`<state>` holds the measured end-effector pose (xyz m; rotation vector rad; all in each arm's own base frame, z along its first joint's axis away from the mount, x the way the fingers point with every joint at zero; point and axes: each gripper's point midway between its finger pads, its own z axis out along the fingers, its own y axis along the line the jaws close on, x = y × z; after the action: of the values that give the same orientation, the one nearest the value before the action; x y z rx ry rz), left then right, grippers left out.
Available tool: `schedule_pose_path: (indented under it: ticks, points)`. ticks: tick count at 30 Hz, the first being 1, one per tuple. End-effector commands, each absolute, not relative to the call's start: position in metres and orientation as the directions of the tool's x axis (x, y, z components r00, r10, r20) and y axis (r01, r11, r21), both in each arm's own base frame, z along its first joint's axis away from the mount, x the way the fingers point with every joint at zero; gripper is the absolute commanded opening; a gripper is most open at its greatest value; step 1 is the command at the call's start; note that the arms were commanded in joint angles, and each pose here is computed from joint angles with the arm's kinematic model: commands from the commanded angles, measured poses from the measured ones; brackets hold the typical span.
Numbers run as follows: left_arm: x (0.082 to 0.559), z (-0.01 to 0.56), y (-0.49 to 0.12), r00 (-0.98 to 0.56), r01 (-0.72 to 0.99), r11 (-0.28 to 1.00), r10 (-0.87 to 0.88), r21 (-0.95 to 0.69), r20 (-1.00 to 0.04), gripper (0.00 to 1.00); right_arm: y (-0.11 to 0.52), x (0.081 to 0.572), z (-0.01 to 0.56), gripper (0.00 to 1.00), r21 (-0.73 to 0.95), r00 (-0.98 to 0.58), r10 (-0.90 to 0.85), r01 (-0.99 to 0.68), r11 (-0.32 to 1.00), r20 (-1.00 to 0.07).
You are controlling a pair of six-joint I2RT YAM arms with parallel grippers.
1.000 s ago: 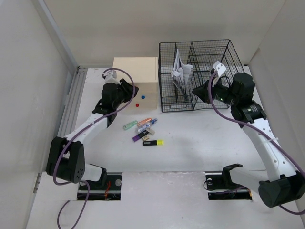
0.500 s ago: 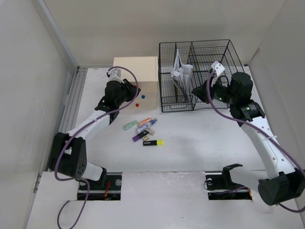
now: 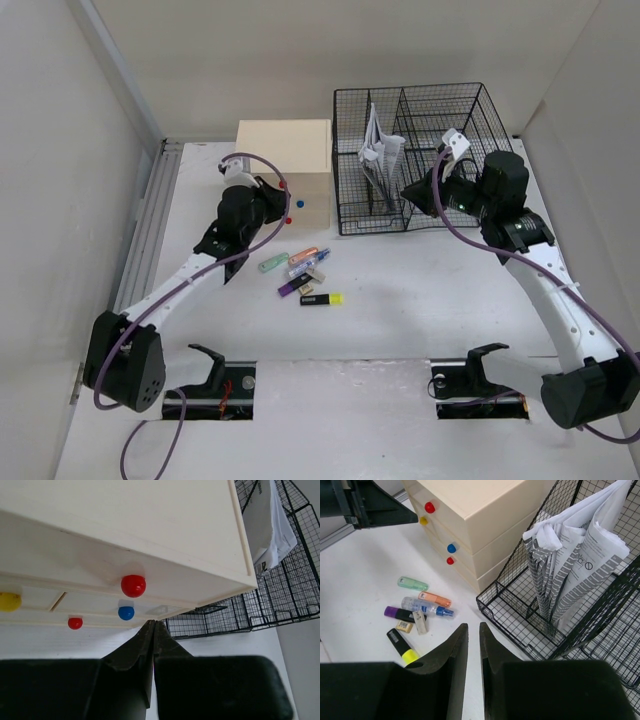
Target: Organize the desk
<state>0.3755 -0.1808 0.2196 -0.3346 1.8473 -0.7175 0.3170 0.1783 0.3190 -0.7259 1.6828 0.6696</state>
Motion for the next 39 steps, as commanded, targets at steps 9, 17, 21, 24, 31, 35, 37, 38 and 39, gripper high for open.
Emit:
schedule_pose_path:
  ticks: [9, 17, 21, 24, 31, 35, 37, 38, 39]
  points:
    - [0.381, 0.243, -0.177, -0.310, 0.118, 0.792, -0.544, -0.599, -0.780, 0.26, 0.181, 0.317, 0.327, 0.21, 0.038, -0.141, -0.115, -0.775, 0.631, -0.983]
    - [0.403, 0.246, -0.174, -0.293, 0.089, 0.811, -0.533, -0.578, -0.794, 0.28, 0.181, 0.317, 0.327, 0.21, 0.038, -0.141, -0.115, -0.775, 0.631, -0.983]
    - [0.412, 0.253, -0.171, -0.274, 0.081, 0.811, -0.541, -0.579, -0.795, 0.28, 0.181, 0.317, 0.327, 0.21, 0.038, -0.141, -0.115, -0.775, 0.631, -0.983]
    - [0.417, 0.246, -0.165, -0.271, 0.047, 0.826, -0.531, -0.562, -0.803, 0.28, 0.181, 0.317, 0.327, 0.21, 0.038, -0.141, -0.115, -0.775, 0.631, -0.983]
    - [0.420, 0.242, -0.159, -0.268, 0.016, 0.839, -0.520, -0.543, -0.811, 0.28, 0.181, 0.317, 0.327, 0.21, 0.038, -0.141, -0.115, -0.775, 0.631, -0.983]
    - [0.421, 0.238, -0.160, -0.275, 0.014, 0.846, -0.509, -0.533, -0.816, 0.17, 0.181, 0.317, 0.327, 0.21, 0.038, -0.141, -0.115, -0.775, 0.631, -0.983]
    - [0.421, 0.238, -0.160, -0.275, 0.014, 0.846, -0.509, -0.533, -0.816, 0.09, 0.181, 0.317, 0.327, 0.21, 0.038, -0.141, -0.115, -0.775, 0.631, -0.983]
    - [0.421, 0.238, -0.160, -0.275, 0.014, 0.846, -0.509, -0.533, -0.816, 0.06, 0.181, 0.317, 0.327, 0.21, 0.038, -0.141, -0.115, -0.775, 0.631, -0.983]
    - [0.419, 0.231, -0.159, -0.285, 0.007, 0.849, -0.505, -0.529, -0.815, 0.00, 0.181, 0.317, 0.327, 0.21, 0.038, -0.141, -0.115, -0.775, 0.631, -0.983]
